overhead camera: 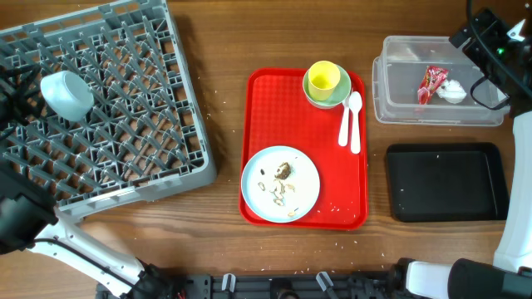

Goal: Sort waste into correct bins and load items into the dishwasher rack
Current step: 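Place the light-blue bowl upside down in the dish rack with left gripper, then move the left gripper back to the tray and grasp the yellow cup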

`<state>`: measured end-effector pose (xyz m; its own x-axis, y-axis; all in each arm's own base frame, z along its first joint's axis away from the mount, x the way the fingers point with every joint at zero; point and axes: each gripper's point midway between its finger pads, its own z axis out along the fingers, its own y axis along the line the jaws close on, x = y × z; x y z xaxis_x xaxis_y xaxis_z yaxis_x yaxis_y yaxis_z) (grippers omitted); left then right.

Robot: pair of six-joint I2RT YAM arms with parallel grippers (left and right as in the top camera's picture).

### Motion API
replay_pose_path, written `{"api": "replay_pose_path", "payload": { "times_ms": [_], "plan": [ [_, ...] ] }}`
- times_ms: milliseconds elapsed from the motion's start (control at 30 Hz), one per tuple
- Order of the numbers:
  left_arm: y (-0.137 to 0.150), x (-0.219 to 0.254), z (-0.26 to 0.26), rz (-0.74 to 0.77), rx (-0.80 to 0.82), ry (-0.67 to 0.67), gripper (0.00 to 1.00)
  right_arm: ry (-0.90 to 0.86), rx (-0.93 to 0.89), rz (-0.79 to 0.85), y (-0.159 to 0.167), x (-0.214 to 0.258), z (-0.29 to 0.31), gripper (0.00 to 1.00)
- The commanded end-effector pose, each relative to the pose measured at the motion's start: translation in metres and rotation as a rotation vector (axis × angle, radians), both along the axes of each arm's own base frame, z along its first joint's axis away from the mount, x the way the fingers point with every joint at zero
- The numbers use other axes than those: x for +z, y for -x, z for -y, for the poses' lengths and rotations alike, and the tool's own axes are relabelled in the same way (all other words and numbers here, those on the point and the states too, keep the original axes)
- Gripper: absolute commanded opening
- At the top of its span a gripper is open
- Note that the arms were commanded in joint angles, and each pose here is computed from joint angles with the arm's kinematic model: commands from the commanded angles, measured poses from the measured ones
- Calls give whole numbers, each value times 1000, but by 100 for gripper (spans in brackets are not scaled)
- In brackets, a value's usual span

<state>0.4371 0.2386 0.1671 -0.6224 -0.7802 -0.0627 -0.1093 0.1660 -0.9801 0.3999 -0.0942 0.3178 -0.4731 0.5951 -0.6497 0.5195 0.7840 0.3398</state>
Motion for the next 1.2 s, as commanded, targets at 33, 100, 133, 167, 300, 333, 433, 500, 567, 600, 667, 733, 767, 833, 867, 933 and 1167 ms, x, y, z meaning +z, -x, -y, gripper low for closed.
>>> {"api": "replay_pose_path", "payload": {
  "times_ms": [33,100,133,167,300,333,433,500,567,600,667,733,767,833,867,933,1167],
  "plan": [
    [11,52,5,-9,45,-166,63,8,-20,6,2,3,4,100],
    [32,44,-25,-300,255,-386,66,8,-20,6,2,3,4,100],
    [42,41,-37,-395,333,-446,66,8,-20,6,2,3,4,100],
    [53,39,-48,-472,402,-499,71,8,-20,6,2,3,4,100],
    [56,35,-47,-523,414,-532,50,8,-20,6,2,3,4,100],
    [49,37,-36,-502,382,-527,35,8,-20,6,2,3,4,100],
    [9,36,34,-434,189,-606,4,8,-20,6,2,3,4,100],
    [-19,35,105,-360,10,-675,11,8,-20,6,2,3,4,100],
    [-36,28,174,-304,-156,-731,54,8,-20,6,2,3,4,100],
    [-44,15,220,-296,-247,-768,61,8,-20,6,2,3,4,100],
    [-54,-20,272,-384,-269,-895,62,8,-20,6,2,3,4,100],
    [-56,-49,287,-526,-114,-1115,56,8,-20,6,2,3,4,100],
    [-57,-50,287,-542,-69,-1169,55,8,-20,6,2,3,4,100],
    [-58,-49,301,-518,-58,-1225,56,8,-20,6,2,3,4,100],
    [-56,-49,305,-516,-69,-1229,55,8,-20,6,2,3,4,100],
    [-52,-55,301,-554,-48,-1261,48,8,-20,6,2,3,4,100],
    [-39,-64,282,-659,32,-1305,48,8,-20,6,2,3,4,100]
  ]
}}
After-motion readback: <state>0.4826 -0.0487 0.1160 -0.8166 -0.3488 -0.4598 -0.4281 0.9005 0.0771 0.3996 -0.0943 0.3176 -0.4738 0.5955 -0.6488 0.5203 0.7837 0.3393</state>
